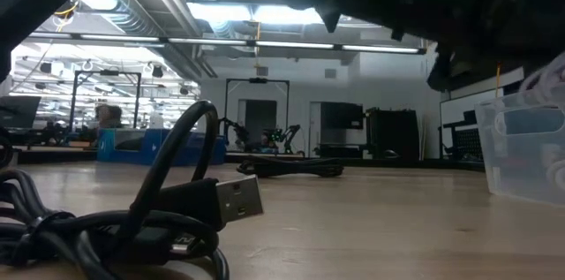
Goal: Pick and place USB-C Cables
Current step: Put the white charger cable into the transparent container
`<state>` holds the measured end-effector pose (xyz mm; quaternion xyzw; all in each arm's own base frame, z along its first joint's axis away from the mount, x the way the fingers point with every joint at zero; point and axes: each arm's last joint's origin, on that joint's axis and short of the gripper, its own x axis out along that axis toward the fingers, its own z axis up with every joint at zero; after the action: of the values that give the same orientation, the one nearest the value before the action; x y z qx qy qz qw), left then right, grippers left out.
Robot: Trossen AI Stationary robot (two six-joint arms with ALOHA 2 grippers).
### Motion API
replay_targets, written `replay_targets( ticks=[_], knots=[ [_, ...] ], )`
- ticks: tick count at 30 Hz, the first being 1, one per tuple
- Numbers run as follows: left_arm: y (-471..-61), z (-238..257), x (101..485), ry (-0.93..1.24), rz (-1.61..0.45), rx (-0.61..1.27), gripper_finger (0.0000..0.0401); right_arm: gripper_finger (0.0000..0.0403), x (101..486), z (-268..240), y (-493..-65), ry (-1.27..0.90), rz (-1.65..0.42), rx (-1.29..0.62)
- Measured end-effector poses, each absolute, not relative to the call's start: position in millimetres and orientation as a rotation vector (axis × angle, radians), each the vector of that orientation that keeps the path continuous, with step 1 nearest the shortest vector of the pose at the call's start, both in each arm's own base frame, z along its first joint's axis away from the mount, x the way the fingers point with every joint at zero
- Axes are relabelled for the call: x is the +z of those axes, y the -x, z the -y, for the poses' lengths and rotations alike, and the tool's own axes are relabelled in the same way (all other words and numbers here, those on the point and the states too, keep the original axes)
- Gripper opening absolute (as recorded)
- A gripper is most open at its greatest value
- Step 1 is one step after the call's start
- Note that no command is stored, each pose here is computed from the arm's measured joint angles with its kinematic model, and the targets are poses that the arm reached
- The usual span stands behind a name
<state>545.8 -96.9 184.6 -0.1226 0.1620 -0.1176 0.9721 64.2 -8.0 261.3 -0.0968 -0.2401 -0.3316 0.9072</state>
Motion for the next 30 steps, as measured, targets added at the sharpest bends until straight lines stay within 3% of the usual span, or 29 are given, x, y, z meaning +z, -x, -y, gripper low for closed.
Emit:
replay_targets(
  ticks=[14, 22, 30],
  knots=[
    [-547.6, 98.7, 184.3, 0.229, -0.287, -0.261, 0.0019, 0.0068, 260.1, 7.8, -65.2, 0.210, 0.479, -0.682],
    [-546.6, 104.8, 184.3, 0.173, -0.276, -0.236, 0.0085, 0.0068, 259.9, 7.8, -65.4, 0.211, 0.477, -0.682],
    [-547.1, 103.3, 184.8, 0.182, -0.271, -0.227, 0.0104, 0.0068, 259.9, 7.8, -65.4, 0.212, 0.476, -0.681]
  ],
)
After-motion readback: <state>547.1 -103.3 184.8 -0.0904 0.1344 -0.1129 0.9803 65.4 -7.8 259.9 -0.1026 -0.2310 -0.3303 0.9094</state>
